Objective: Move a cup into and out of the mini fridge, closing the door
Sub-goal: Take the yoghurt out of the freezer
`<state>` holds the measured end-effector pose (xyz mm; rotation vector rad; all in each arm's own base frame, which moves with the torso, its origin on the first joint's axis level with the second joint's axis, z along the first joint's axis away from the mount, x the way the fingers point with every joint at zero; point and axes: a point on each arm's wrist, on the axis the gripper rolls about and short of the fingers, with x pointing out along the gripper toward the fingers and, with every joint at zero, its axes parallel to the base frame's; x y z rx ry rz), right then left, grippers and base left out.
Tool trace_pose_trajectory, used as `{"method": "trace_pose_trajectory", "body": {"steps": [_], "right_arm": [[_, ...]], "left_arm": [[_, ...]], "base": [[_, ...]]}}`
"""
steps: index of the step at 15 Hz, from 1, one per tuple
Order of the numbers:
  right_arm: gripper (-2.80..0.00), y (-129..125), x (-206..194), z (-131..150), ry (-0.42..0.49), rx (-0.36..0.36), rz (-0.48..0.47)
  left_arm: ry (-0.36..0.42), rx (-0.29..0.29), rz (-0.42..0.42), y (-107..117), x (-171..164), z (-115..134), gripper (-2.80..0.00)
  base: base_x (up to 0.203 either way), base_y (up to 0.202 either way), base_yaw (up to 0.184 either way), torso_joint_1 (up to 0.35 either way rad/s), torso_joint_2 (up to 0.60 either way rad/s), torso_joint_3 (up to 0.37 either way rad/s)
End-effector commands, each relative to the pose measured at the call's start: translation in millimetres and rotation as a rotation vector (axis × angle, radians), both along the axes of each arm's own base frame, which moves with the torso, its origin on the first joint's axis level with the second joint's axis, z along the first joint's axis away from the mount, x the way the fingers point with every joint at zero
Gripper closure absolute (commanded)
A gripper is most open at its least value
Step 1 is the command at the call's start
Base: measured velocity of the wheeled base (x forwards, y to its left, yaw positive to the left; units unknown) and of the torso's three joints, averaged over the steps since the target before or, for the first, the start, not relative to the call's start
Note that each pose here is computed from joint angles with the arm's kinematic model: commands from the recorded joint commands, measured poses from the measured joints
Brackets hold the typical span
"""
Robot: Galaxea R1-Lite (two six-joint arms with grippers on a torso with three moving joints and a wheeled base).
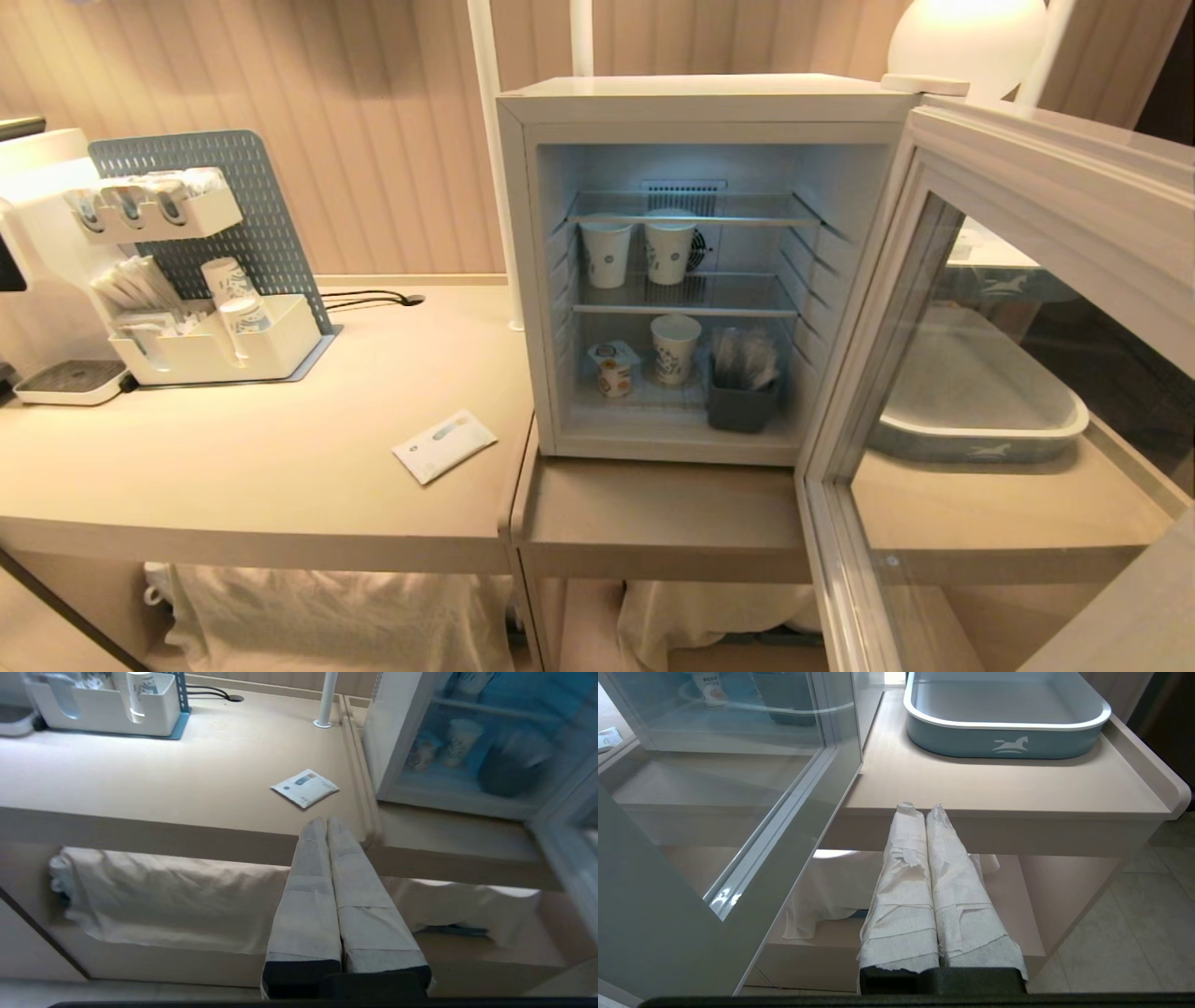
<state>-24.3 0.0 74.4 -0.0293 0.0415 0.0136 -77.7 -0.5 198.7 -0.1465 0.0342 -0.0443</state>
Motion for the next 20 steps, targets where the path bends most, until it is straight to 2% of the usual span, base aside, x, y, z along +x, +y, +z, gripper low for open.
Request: {"method": "trace_pose_trajectory", "body": {"steps": [1,3,5,6,7,8,9,10,15,16,20], "right_arm": [[0.00,0.0,0.1,0.1,0.001,0.000,0.001],[0.00,0.0,0.1,0.1,0.001,-0.001,0.001],[0.00,0.0,0.1,0.1,0.001,0.000,0.001],[0.00,0.0,0.1,0.2,0.001,-0.001,0.001],[0.00,0.0,0.1,0.2,0.001,0.000,0.001],[0.00,0.0,0.1,0.1,0.001,0.000,0.001],[0.00,0.0,0.1,0.1,0.001,0.000,0.001],[0.00,0.0,0.1,0.1,0.001,0.000,0.001],[0.00,0.0,0.1,0.0,0.003,-0.001,0.001],[0.00,0.0,0.1,0.0,0.002,-0.001,0.001],[0.00,0.0,0.0,0.2,0.003,-0.001,-0.001]], "left_arm": [[-0.069,0.087,0.009,0.2,8.8,-36.1,0.00],[-0.183,0.169,0.048,0.6,36.9,-64.7,0.00],[-0.225,0.224,0.069,0.8,51.5,-94.7,0.00],[-0.195,0.237,0.072,0.9,54.1,-105.7,0.00],[-0.118,0.246,0.062,0.9,55.0,-114.7,0.00],[-0.032,0.241,0.041,0.6,55.2,-123.7,0.00],[-0.008,0.201,0.031,0.4,55.0,-126.2,0.00],[-0.016,0.170,0.037,0.5,55.0,-125.4,0.00],[-0.023,0.149,0.048,0.7,55.0,-124.5,0.00],[-0.023,0.134,0.050,0.8,55.0,-124.5,0.00],[-0.023,0.133,0.051,0.8,55.0,-124.5,0.00]], "base": [[0.000,0.000,0.000,0.000,0.00,0.000],[0.000,0.000,0.000,0.000,0.00,0.000],[0.000,0.000,0.000,0.000,0.00,0.000],[0.000,0.000,0.000,0.000,0.00,0.000],[0.000,0.000,0.000,0.000,0.00,0.000],[0.000,0.000,0.000,0.000,0.00,0.000],[0.000,0.000,0.000,0.000,0.00,0.000],[0.000,0.000,0.000,0.000,0.00,0.000],[0.000,0.000,0.000,0.000,0.00,0.000],[-0.075,0.000,0.004,0.005,0.00,0.000],[-0.184,0.000,0.000,0.003,0.00,0.002]]}}
